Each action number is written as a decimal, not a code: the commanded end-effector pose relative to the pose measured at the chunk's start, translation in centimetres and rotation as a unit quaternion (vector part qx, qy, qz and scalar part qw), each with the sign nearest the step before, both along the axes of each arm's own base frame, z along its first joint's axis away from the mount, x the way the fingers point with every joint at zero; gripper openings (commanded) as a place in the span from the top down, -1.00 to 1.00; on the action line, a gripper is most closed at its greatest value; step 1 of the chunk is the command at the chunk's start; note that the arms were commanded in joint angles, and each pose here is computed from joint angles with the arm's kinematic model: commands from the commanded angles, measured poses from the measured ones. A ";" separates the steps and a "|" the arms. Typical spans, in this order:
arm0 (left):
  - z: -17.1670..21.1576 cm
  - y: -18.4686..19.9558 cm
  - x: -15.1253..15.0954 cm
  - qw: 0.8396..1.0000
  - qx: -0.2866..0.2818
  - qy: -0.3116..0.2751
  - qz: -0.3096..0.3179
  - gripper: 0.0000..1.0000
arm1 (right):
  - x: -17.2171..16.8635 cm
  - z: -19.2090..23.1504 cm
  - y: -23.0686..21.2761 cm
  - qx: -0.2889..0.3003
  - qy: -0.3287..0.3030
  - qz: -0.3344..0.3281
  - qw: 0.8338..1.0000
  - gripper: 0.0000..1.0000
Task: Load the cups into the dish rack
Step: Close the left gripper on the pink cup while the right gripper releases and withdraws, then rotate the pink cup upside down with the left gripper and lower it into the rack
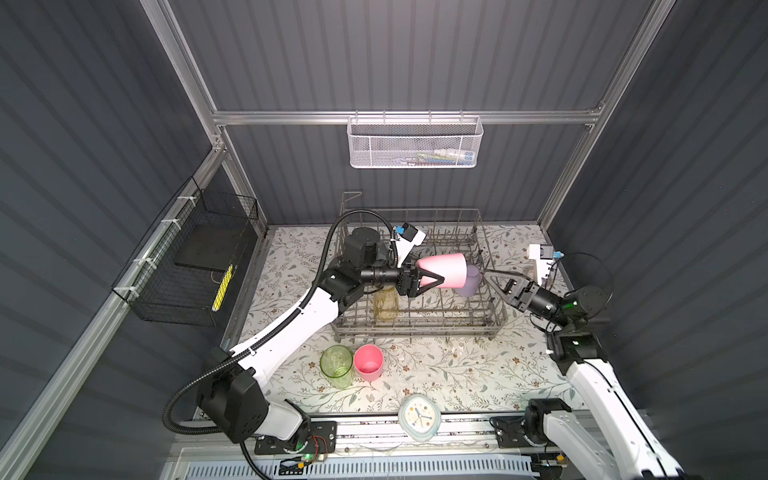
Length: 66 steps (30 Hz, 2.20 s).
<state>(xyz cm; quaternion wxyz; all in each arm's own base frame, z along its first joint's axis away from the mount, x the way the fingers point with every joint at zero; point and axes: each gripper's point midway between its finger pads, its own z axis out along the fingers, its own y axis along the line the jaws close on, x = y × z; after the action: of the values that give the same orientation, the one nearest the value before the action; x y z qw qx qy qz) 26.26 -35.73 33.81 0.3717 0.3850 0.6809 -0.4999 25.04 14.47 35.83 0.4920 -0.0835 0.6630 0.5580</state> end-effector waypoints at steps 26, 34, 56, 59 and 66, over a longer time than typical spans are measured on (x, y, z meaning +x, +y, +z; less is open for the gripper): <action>-8.0 3.3 4.5 0.951 0.280 -0.026 0.126 -0.24 | 2.3 -9.6 -7.8 -0.212 0.126 -0.257 0.934 0.26; -10.9 3.1 4.6 0.937 0.329 -0.011 0.116 -0.25 | 2.4 -9.9 -7.8 -0.213 0.133 -0.255 0.934 0.25; -14.7 1.5 4.0 0.920 0.384 0.003 0.082 -0.29 | 2.6 -10.9 -7.6 -0.215 0.141 -0.249 0.934 0.24; -15.3 1.5 4.1 0.915 0.395 0.004 0.082 -0.29 | 2.6 -10.9 -7.7 -0.216 0.141 -0.249 0.934 0.24; -16.1 1.4 4.4 0.906 0.415 0.004 0.083 -0.29 | 2.6 -11.2 -7.7 -0.217 0.143 -0.248 0.933 0.24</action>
<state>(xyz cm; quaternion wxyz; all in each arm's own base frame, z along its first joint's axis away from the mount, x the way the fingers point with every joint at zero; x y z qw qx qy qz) 30.59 -34.34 17.48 0.2178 0.4335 0.8605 -0.1554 27.60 6.96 25.05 0.4834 0.0626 0.8298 0.2717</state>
